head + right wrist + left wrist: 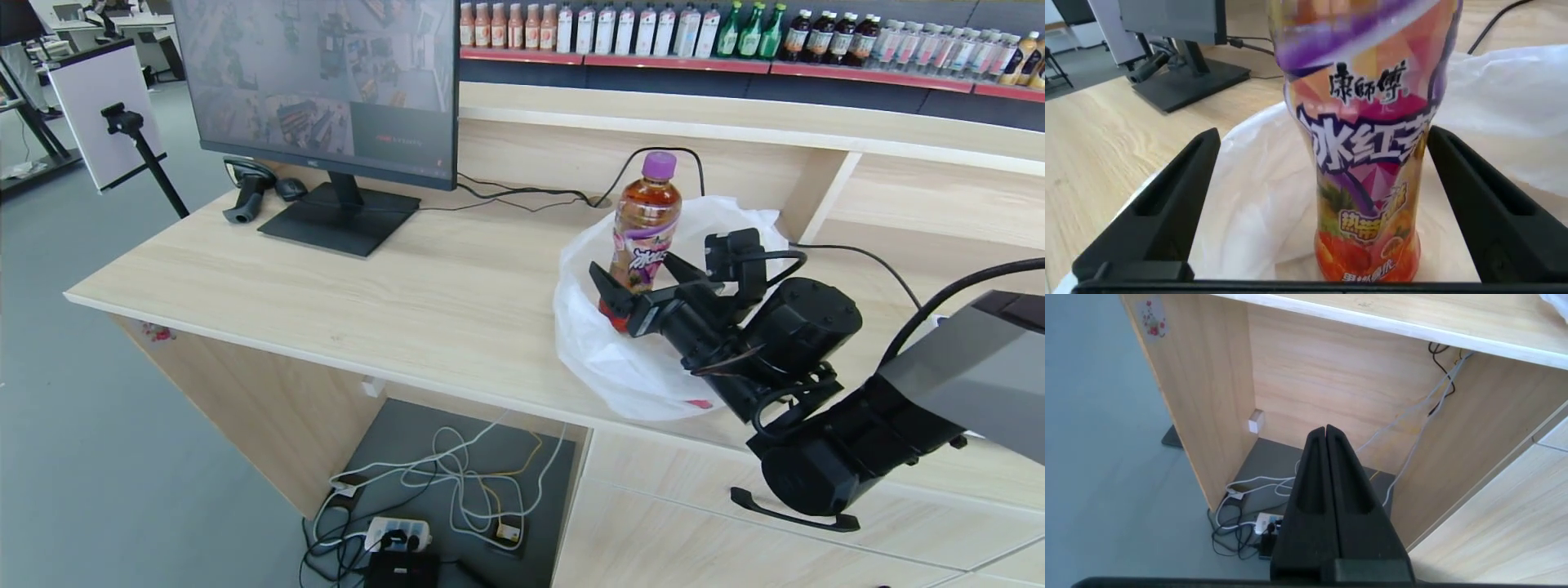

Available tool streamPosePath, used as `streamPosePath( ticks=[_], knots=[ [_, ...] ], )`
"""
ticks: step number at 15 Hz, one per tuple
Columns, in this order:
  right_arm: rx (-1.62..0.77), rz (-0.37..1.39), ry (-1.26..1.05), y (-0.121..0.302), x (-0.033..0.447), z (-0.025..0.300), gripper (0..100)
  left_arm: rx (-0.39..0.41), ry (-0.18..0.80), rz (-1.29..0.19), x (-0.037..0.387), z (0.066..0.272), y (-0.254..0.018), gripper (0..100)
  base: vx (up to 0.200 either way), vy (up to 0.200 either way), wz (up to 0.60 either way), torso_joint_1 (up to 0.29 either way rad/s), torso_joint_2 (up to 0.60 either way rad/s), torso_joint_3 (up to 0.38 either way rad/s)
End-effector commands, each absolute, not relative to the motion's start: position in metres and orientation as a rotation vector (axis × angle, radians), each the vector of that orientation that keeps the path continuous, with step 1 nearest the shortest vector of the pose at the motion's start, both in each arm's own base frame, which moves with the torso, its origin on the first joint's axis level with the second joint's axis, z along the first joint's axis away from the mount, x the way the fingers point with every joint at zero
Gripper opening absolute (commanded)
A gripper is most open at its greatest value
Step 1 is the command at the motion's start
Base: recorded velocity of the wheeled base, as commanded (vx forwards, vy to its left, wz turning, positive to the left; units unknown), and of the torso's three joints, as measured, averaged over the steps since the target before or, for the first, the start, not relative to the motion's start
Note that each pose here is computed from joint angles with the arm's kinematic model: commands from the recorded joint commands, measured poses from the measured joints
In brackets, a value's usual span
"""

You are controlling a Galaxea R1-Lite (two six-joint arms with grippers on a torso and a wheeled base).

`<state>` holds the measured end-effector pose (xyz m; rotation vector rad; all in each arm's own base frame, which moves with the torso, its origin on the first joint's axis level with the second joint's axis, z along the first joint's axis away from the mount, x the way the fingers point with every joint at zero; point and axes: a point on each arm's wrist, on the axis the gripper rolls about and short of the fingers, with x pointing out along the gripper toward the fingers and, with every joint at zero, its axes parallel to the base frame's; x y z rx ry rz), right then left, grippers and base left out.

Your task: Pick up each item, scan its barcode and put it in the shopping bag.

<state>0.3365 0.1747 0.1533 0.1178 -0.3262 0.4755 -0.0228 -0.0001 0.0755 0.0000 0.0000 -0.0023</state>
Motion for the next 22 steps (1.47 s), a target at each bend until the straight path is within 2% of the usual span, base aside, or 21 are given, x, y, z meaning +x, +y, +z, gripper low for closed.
streamPosePath(
  ticks=[1, 9, 15, 22],
  knots=[
    [0.129, 0.489, -0.364, 0.173, 0.323, 0.171, 100, 0.0, 0.0, -0.002, -0.023, 0.075, 0.0, 0, 0.0, 0.0, 0.0, 0.0, 0.0, 0.0],
    [0.134, 0.483, -0.42, 0.145, 0.274, 0.207, 100, 0.0, 0.0, -0.002, -0.023, 0.075, 0.0, 0, 0.0, 0.0, 0.0, 0.0, 0.0, 0.0],
    [0.136, 0.459, -0.428, 0.126, 0.253, 0.215, 100, 0.002, 0.0, -0.002, -0.023, 0.075, 0.0, 0, 0.0, 0.0, 0.0, 0.0, 0.0, 0.0],
    [0.145, 0.435, -0.429, 0.117, 0.256, 0.216, 100, 0.003, 0.0, -0.002, -0.023, 0.075, 0.0, 0, 0.0, 0.0, 0.0, 0.0, 0.0, 0.0]
  ],
)
